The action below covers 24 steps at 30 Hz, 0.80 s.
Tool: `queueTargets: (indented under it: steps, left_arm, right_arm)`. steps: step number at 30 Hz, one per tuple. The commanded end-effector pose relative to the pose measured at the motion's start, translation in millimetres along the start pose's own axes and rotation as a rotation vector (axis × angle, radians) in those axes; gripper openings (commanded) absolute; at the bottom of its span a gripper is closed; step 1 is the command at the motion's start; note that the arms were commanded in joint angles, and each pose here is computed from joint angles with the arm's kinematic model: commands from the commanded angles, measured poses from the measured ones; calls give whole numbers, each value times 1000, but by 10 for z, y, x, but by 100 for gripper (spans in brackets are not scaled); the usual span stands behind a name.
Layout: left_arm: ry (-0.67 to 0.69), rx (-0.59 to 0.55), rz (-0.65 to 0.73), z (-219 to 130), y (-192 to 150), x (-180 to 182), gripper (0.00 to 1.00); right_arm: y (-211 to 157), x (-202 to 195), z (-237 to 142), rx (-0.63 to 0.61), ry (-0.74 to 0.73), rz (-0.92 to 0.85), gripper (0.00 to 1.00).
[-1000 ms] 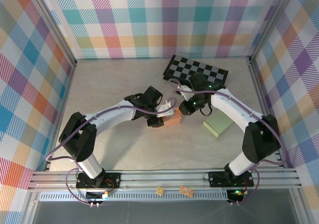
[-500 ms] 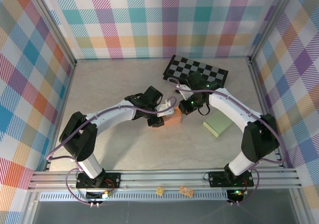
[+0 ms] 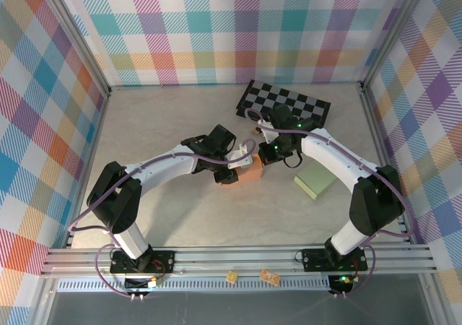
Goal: Fold the paper box
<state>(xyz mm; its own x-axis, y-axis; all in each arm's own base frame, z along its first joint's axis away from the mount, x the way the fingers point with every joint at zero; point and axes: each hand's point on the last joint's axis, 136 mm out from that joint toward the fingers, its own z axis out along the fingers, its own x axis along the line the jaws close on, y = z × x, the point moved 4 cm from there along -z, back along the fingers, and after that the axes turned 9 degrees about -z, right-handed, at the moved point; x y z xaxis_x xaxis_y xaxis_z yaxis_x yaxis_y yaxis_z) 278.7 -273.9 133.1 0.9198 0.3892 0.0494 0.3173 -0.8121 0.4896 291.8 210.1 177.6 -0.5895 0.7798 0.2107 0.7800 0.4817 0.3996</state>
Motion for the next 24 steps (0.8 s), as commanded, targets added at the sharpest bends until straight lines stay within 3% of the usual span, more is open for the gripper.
queueTargets:
  steps: [1,24]
  left_arm:
    - [-6,31,-25,76,-48,36,46]
    - [15,17,-58,26,-28,81,52]
  right_arm:
    - [-20,52,-12,-7,13,74,0]
    - [-308,35,92,-75,-86,85,0]
